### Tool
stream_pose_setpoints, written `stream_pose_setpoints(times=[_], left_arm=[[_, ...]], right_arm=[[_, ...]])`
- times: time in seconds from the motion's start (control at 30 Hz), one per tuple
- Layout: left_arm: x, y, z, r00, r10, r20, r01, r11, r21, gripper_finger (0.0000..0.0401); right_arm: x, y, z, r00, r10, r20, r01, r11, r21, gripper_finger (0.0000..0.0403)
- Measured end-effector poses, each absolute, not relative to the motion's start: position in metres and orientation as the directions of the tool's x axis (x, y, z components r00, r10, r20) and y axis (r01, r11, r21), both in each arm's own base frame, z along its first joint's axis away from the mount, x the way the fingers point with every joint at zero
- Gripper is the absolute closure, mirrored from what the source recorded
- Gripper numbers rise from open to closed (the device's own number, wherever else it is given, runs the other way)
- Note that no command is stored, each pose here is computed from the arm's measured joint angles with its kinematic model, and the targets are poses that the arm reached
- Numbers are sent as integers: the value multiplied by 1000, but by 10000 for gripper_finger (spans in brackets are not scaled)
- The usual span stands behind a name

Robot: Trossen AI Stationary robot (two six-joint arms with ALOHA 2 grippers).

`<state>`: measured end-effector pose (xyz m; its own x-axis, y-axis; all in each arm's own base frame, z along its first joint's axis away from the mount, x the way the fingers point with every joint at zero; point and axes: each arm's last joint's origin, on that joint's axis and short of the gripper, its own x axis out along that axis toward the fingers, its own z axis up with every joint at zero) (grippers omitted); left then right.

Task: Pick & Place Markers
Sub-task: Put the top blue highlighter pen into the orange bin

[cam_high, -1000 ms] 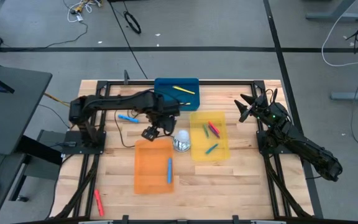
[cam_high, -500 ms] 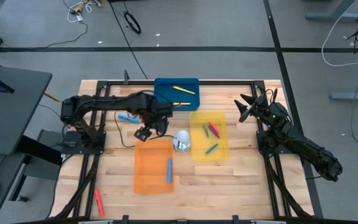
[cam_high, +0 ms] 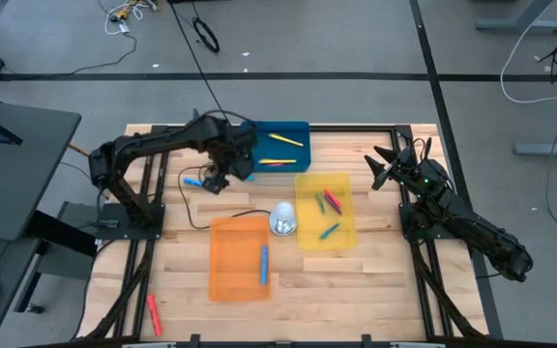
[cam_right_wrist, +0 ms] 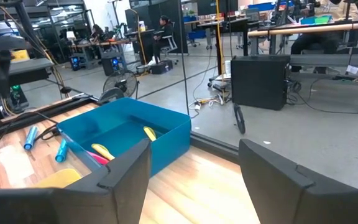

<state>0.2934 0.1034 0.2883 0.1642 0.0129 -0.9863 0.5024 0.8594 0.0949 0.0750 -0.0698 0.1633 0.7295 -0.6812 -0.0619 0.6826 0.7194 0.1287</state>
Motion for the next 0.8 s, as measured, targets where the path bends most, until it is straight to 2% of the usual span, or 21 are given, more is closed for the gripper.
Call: stream_pose_setpoints(times=[0.23, 0.43, 0.8], left_arm=[[282, 140, 288, 188, 42, -981, 518, 845, 136, 115], [275, 170, 285, 221, 81, -972, 443, 880, 174, 115], [264, 207, 264, 165, 68, -984, 350, 929, 123, 115]], right_arm=[[75, -70, 163, 730, -681, -62, 683, 719, 129, 158], [75, -70, 163, 730, -681, -62, 682, 720, 129, 158], [75, -70, 163, 730, -681, -62, 682, 720, 129, 158]])
